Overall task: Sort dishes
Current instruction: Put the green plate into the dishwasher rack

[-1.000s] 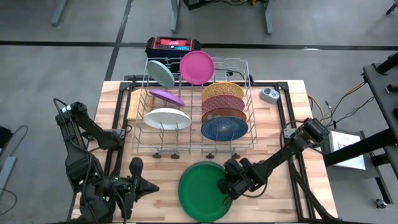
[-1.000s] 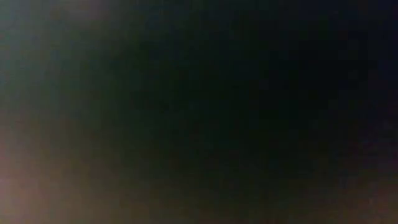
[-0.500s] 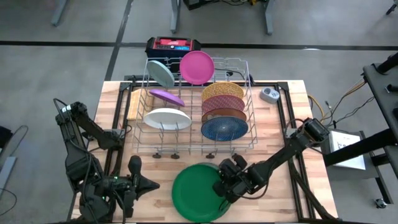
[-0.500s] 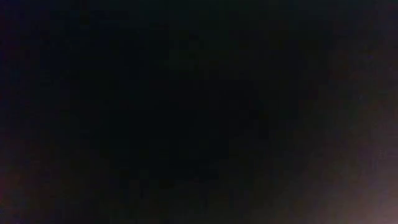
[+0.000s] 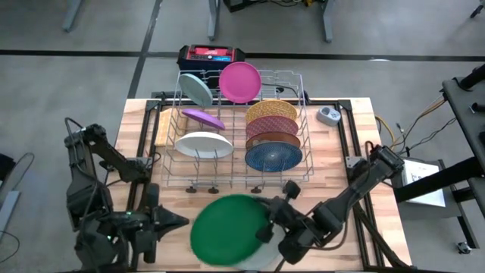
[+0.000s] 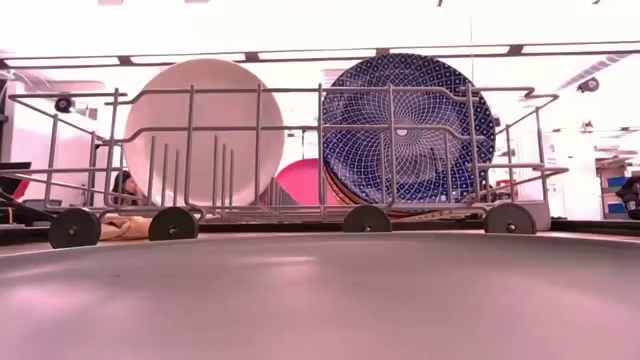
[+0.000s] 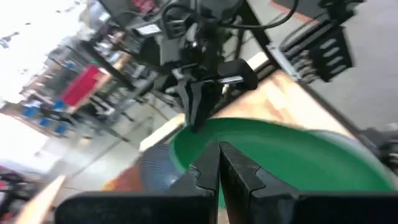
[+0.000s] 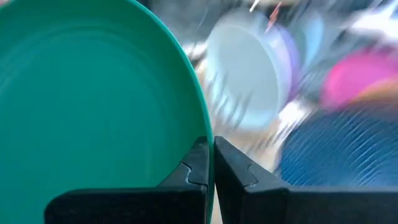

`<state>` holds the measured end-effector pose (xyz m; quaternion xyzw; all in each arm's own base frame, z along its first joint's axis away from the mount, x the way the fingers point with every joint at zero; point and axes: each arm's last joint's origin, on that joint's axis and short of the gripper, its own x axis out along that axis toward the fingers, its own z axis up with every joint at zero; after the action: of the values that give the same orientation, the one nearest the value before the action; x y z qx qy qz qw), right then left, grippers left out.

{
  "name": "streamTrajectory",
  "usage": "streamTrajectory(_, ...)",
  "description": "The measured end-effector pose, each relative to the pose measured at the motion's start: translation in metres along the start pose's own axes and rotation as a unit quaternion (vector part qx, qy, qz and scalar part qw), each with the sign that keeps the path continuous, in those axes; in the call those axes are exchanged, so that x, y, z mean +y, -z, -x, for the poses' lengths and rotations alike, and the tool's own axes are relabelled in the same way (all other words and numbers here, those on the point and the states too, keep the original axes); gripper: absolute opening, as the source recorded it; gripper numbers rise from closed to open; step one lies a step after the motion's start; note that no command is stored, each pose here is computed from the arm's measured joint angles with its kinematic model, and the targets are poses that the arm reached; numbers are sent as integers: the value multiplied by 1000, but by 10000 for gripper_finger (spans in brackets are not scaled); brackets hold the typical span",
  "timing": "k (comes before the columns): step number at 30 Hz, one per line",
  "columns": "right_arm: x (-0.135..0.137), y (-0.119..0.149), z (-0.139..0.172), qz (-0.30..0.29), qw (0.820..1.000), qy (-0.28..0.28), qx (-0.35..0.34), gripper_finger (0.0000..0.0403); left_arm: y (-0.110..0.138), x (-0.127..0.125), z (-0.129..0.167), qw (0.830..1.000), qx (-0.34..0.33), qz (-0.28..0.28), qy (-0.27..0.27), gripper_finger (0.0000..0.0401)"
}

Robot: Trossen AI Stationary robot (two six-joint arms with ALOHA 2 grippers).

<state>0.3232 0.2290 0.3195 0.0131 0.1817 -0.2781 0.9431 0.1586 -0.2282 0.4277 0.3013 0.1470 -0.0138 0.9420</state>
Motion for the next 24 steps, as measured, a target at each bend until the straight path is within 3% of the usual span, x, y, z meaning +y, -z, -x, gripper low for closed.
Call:
streamTrajectory(5, -8, -30, 4, 69, 984, 126, -107, 0, -8, 18, 13, 999, -3, -21, -34, 0)
streamTrajectory(9, -20, -49, -10, 103, 962, 216, -131, 0, -10, 37, 24, 999, -1, -23, -35, 0)
streamTrajectory(16, -43, -60, -51, 137, 945, 278, -102, 0, -8, 64, 39, 999, -10, -10, -37, 0)
streamTrajectory(24, -55, -63, -73, 145, 942, 292, -81, 0, 5, 92, 56, 999, -17, 11, -37, 0)
